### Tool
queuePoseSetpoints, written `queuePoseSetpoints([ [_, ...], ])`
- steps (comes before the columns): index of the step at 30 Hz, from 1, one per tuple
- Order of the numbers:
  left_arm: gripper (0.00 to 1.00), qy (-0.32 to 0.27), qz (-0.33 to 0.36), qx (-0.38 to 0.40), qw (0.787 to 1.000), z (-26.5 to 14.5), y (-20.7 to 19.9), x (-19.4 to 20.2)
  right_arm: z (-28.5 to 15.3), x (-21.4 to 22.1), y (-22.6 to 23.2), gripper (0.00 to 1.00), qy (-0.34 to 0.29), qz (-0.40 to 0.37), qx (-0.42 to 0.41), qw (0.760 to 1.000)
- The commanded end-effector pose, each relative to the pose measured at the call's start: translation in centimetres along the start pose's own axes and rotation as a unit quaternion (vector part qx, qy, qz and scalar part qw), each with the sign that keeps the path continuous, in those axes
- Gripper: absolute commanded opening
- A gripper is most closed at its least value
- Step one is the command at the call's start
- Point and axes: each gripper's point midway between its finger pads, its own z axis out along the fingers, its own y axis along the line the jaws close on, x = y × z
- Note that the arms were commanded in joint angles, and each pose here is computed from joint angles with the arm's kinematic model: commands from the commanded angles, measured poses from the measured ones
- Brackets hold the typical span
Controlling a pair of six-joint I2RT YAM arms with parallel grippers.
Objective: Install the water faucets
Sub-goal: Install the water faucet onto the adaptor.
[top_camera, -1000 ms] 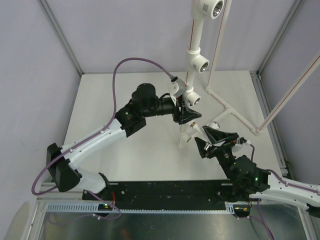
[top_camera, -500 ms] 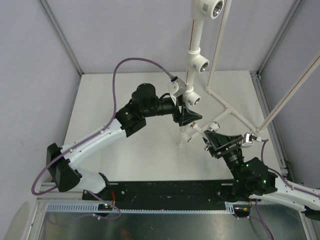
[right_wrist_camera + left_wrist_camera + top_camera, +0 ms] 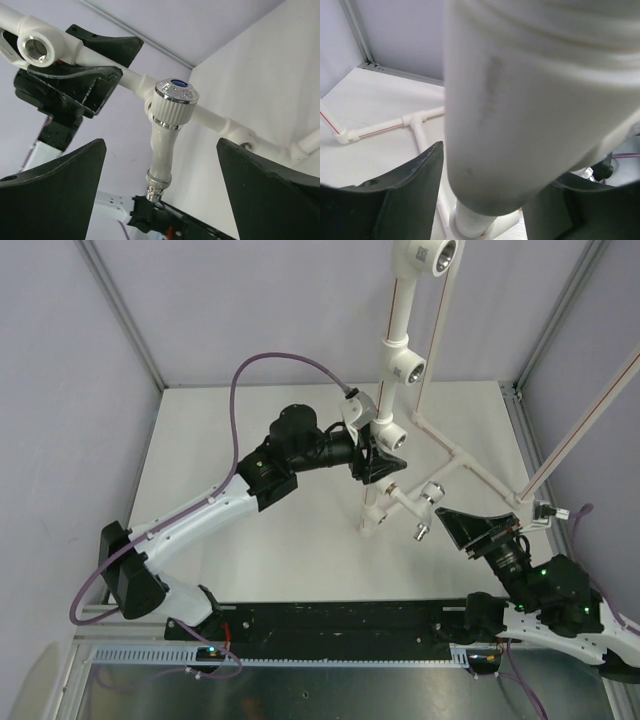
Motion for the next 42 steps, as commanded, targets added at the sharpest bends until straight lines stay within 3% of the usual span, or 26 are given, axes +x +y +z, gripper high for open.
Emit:
queuePoseSetpoints([
  [1,0.58,-0.004,-0.007,-0.025,1.0,0.8,1.1,-0.5,-2.1,-2.2,-0.9,0.99,0.01,-0.06,0.011,0.998],
  [8,0.31,-0.003,-0.003,-0.033,0.999,1.0,1.5,-0.4,-4.0,-5.4,-2.0,0.99,0.011,-0.114,0.06,0.992],
  [11,0.11,-0.004,-0.002,-0.033,0.999,1.0,1.5,-0.5,-4.6,-6.9,-1.6,0.99,0.003,-0.128,0.057,0.99],
  [13,0.03,-0.004,-0.001,-0.036,0.999,1.0,1.6,-0.5,-4.7,-7.5,-1.2,0.99,-0.002,-0.143,0.051,0.988],
  [19,0.0,-0.005,0.011,-0.058,0.998,-0.3,2.0,-0.2,-3.3,-7.5,0.7,0.96,0.006,-0.256,0.033,0.966],
  [23,0.0,-0.007,0.001,-0.077,0.997,-2.1,2.9,0.0,-1.6,-6.8,2.2,0.92,0.026,-0.376,0.023,0.926],
  [33,0.0,-0.008,-0.005,-0.1,0.995,-7.5,4.6,0.3,0.3,-6.2,3.6,0.91,0.046,-0.626,-0.04,0.777],
  [36,0.0,0.005,-0.01,-0.095,0.995,-8.2,4.8,0.8,0.7,-4.9,3.4,0.91,0.057,-0.702,-0.076,0.706],
  [42,0.0,0.028,-0.018,-0.083,0.996,-8.9,4.6,1.9,1.8,0.0,2.8,0.93,0.068,-0.826,-0.189,0.526],
])
